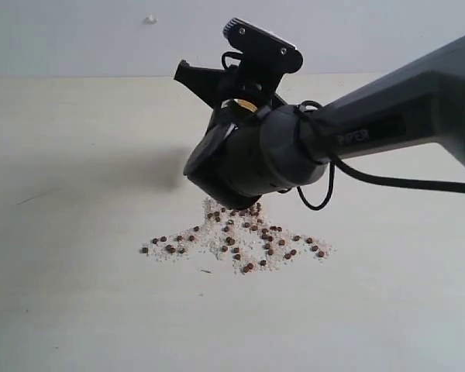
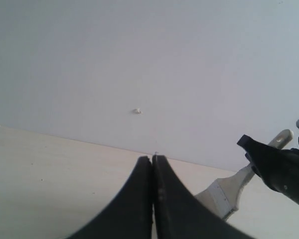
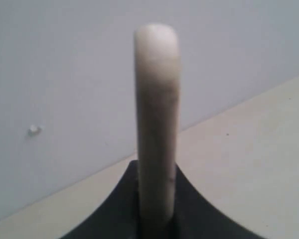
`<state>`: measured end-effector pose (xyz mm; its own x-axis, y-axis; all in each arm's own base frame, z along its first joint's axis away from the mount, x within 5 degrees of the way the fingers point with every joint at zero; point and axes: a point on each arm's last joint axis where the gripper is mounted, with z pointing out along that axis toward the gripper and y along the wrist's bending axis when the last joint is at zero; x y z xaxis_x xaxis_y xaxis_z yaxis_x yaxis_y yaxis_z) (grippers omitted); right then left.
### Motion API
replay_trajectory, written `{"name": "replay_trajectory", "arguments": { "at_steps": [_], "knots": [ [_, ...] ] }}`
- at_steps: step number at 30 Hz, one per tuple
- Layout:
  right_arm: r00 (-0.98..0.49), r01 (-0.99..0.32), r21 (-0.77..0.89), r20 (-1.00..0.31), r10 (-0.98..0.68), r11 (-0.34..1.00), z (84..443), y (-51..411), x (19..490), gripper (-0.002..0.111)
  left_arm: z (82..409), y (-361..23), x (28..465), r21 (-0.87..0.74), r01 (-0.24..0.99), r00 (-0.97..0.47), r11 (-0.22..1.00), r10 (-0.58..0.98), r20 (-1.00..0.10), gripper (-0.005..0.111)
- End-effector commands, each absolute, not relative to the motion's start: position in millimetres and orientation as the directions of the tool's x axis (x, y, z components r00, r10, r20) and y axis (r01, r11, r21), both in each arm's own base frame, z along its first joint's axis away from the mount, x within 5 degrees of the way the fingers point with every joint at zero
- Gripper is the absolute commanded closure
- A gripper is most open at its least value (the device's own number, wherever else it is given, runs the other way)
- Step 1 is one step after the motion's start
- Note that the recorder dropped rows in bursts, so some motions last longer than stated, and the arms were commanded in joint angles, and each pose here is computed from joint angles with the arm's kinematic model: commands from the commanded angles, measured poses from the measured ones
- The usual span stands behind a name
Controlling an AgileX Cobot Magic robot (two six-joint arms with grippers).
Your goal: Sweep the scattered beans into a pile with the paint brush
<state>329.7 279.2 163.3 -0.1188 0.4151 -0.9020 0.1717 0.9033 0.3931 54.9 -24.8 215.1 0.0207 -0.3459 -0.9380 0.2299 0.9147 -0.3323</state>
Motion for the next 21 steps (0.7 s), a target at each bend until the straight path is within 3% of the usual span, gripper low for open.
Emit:
{"name": "replay_trajectory", "arguments": {
  "at_steps": [1, 5, 7, 10, 14, 21],
  "knots": [
    [-0.093, 0.100, 0.364, -0.923, 0.373, 0.926, 190.1, 279.9, 329.7, 0.108, 214.6, -25.1, 54.3, -0.332, 0.236, 0.021, 0.913, -0.347, -0.938, 0.107],
    [-0.024, -0.088, 0.053, -0.998, 0.051, 0.995, 224.4, 287.4, 326.2, 0.108, 214.6, -25.1, 54.3, -0.332, 0.236, 0.021, 0.913, -0.347, -0.938, 0.107],
    [0.019, -0.140, -0.003, -1.000, 0.000, 0.990, 233.1, 283.3, 321.2, 0.108, 214.6, -25.1, 54.3, -0.332, 0.236, 0.021, 0.913, -0.347, -0.938, 0.107],
    [0.001, -0.206, 0.055, -0.998, 0.056, 0.977, 225.2, 278.9, 312.7, 0.108, 214.6, -25.1, 54.3, -0.332, 0.236, 0.021, 0.913, -0.347, -0.938, 0.107],
    [-0.044, -0.265, 0.282, -0.959, 0.280, 0.922, 203.7, 272.1, 289.6, 0.108, 214.6, -25.1, 54.3, -0.332, 0.236, 0.021, 0.913, -0.347, -0.938, 0.107],
    [-0.109, -0.380, 0.344, -0.938, 0.328, 0.858, 191.2, 301.8, 237.6, 0.108, 214.6, -25.1, 54.3, -0.332, 0.236, 0.021, 0.913, -0.347, -0.938, 0.107]
  ]
}}
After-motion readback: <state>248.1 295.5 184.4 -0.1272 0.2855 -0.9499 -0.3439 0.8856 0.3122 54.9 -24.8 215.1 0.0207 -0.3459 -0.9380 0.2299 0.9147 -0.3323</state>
